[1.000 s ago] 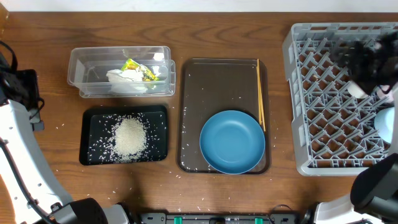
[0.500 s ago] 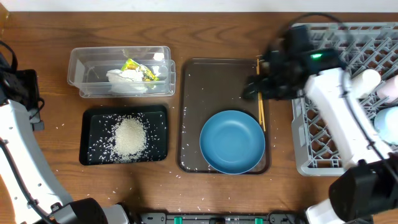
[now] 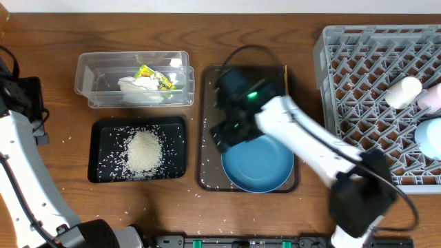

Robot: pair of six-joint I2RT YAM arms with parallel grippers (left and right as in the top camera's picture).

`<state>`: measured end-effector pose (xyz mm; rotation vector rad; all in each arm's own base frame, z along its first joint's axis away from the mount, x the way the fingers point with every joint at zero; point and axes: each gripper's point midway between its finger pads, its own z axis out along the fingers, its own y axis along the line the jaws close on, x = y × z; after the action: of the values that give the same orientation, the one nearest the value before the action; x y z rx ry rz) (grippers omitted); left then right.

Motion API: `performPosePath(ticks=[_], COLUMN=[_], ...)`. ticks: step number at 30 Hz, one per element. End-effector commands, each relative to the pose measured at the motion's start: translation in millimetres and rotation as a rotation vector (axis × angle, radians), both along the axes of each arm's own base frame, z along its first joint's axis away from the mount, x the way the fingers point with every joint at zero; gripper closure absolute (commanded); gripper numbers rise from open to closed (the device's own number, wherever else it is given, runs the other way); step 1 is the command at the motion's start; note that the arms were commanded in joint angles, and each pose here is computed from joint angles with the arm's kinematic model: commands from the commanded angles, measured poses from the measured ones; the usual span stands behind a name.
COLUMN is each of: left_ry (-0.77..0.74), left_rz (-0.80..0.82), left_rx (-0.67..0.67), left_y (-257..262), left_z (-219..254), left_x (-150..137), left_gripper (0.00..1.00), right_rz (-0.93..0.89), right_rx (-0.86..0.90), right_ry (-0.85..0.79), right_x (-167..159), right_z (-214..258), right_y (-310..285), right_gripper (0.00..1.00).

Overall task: Sort waste into correct bins and load items into the dishwasher rack
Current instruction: 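Reach the right gripper from the rack down to the blue plate rim, then grasp the blue plate and lift it toward the rack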

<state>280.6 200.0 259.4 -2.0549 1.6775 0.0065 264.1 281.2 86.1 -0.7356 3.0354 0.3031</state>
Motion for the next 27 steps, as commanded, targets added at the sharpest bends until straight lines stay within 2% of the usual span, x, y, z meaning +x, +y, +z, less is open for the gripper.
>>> performPosePath(ticks=[1,6,12,20,27], left_ry=[0.000,0.000,0.000,0.000,0.000], left_rz=[0.017,0.017,0.016,0.016,0.017], left_rx=[0.001,0.001,0.000,0.000,0.001], left_y=[2,2,2,2,2], left_z=[1,1,1,1,1], left_x=[-2,-2,-2,-2,-2], left_gripper=[0.08,0.08,0.08,0.08,0.08], right_rz=[0.044,0.101,0.059,0.028,0.027], right_rx=[-0.063,-0.136,-0.250,-0.251,-0.221], right_ry=[0.047,0.109,0.078,0.083,0.137], right_x=[-22,-46,-44,-44,-53], right_z=[-26,-56,-68,-67,-65], right_y=[14,21,7,7,12], right_gripper=[0.02,0.05,0.18,0.57,0.77])
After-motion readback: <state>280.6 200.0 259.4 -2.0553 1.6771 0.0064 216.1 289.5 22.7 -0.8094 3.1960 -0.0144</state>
